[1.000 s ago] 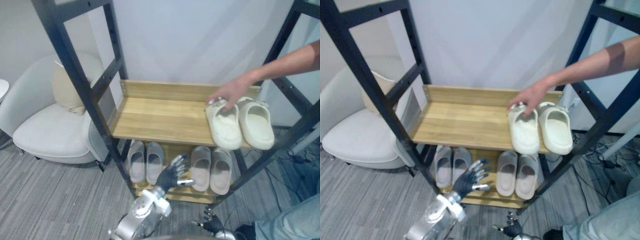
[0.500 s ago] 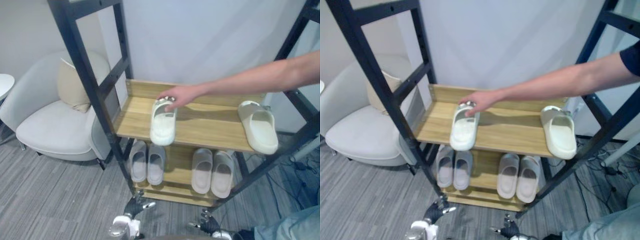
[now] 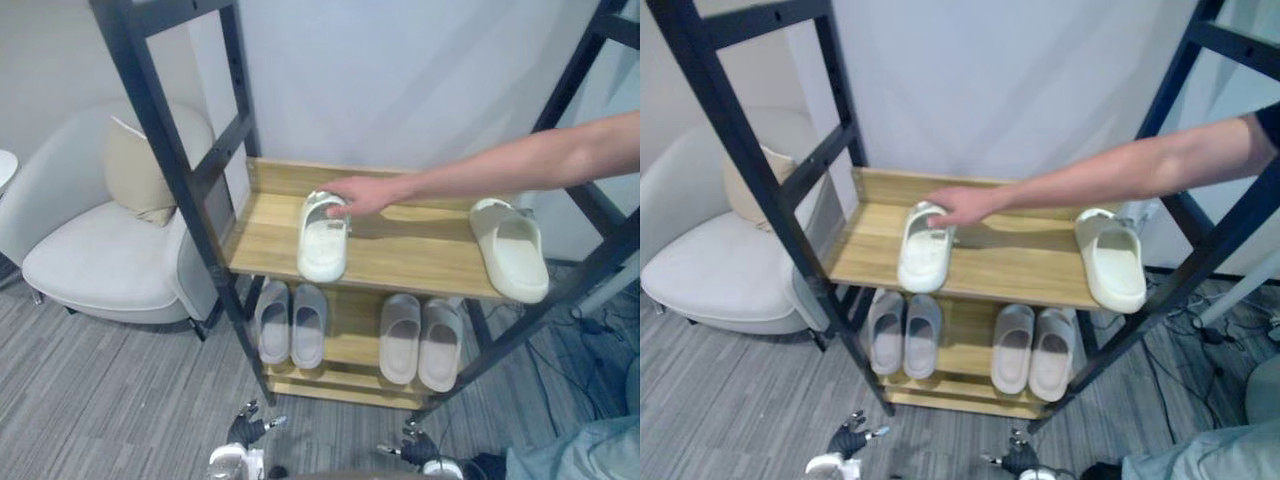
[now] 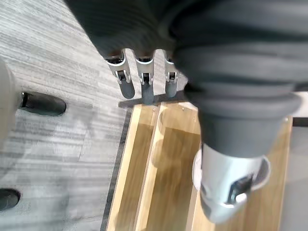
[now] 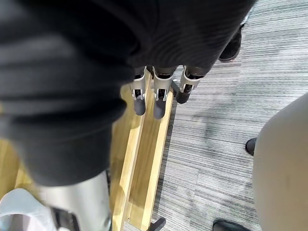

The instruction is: Organize the slippers on the shoe rack

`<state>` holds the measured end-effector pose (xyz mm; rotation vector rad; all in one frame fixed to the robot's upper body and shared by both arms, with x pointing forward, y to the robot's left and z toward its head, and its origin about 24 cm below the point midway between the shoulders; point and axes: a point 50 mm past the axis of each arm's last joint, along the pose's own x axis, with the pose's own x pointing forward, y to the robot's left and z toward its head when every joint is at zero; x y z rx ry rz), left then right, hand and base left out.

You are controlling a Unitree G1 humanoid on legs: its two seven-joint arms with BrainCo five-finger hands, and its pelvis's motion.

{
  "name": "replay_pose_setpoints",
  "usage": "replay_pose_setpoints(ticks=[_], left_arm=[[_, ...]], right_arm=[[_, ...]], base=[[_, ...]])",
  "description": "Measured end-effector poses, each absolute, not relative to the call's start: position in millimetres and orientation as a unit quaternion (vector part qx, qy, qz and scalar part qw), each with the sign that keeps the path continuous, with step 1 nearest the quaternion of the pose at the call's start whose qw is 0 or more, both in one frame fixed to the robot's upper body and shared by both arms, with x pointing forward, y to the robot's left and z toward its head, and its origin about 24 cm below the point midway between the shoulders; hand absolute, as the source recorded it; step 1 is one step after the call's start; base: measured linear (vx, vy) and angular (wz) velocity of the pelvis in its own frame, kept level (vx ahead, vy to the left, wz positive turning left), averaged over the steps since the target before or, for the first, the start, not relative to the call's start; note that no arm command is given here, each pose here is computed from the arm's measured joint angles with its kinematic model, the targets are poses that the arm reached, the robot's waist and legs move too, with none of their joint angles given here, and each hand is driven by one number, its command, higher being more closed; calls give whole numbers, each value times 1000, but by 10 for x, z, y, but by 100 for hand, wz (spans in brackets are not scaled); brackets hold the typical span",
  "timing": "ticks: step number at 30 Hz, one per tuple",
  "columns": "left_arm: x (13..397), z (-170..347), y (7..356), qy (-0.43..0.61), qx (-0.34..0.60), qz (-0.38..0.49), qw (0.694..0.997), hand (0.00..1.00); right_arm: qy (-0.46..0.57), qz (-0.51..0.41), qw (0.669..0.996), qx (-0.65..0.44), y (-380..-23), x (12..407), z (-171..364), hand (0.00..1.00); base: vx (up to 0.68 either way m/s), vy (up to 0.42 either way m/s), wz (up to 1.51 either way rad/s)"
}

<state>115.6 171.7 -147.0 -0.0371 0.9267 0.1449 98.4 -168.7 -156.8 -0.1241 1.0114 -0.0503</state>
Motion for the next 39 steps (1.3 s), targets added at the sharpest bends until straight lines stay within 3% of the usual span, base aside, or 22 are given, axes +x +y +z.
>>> replay_pose_setpoints(ticks=[26,39], left_arm=[[1232,-1485,1672,450,-1,58,891,0],[1312,-1464,1413,439,59,-35,896,0]], right_arm=[[483,-26,873,-64,-1714,1065,-1567,0],[484,-33,872,-68,-1723,1059,-1568,0]], base=[[1,-1,0],[-3,-2,-2]])
